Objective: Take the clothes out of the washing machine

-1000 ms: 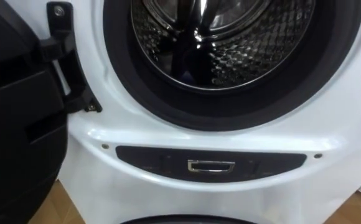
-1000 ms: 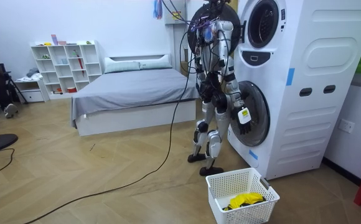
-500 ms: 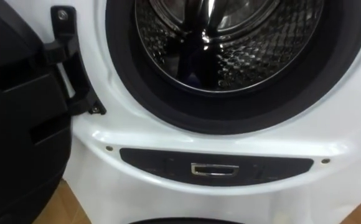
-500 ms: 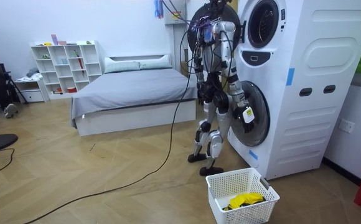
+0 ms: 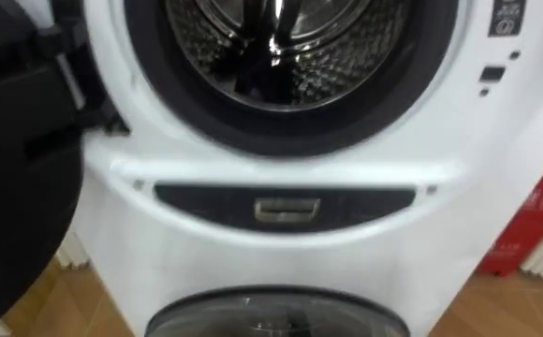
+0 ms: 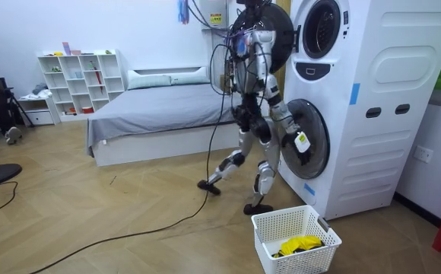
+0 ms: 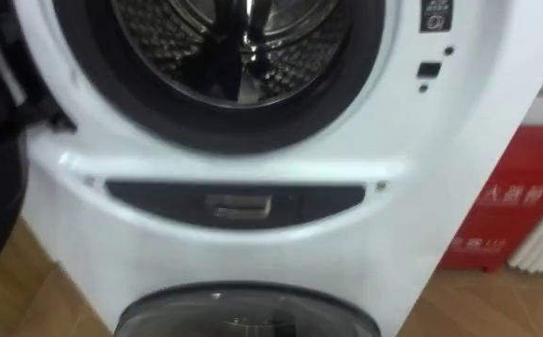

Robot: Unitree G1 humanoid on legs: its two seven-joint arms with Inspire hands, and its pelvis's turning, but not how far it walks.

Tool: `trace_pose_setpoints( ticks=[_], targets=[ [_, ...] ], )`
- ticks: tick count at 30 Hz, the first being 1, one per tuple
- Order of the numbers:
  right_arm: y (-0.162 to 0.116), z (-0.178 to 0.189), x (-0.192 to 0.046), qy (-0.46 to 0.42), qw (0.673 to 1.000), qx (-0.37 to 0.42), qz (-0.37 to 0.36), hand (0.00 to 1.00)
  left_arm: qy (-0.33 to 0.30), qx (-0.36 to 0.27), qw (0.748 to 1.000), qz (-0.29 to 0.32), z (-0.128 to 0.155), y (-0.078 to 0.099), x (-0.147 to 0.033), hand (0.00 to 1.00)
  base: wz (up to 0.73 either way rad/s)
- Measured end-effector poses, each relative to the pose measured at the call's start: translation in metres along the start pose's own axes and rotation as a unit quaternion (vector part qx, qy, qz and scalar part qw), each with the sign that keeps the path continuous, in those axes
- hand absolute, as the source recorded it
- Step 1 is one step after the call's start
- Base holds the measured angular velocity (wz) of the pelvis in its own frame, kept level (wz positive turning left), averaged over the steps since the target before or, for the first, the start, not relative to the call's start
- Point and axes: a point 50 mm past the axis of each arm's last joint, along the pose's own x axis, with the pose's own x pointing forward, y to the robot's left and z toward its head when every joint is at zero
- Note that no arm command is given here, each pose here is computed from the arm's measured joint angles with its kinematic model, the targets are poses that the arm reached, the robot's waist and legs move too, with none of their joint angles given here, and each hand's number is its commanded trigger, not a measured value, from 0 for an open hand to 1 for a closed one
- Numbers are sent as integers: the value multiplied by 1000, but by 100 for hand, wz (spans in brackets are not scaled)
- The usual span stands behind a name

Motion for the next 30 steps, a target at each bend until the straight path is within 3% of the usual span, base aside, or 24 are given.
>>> trace_pose_setpoints(
  ticks=[5, 7, 11, 17, 25, 30],
  targets=[
    [-2, 17, 4, -21, 1000, 5, -2, 0, -47, 31, 998, -12, 33, -4, 6, 0, 23],
    [-2, 20, 5, -24, 1000, 5, 1, 0, -34, 32, 999, -13, 26, -4, 7, 0, -27],
    [-3, 12, 3, -10, 1000, 8, 0, 0, 36, 18, 999, -24, -18, -11, 0, 0, 1],
    [0, -8, -3, 15, 1000, 25, 0, 0, 75, -13, 997, -3, -50, -7, -11, 0, 29],
    [9, -7, -3, 10, 1000, 7, 25, 0, 132, -116, 984, 19, -85, -7, -25, 0, -34],
    [9, -3, -3, -2, 999, -21, 24, 0, 149, -147, 978, 26, -96, -9, -30, 0, 2]
  ],
)
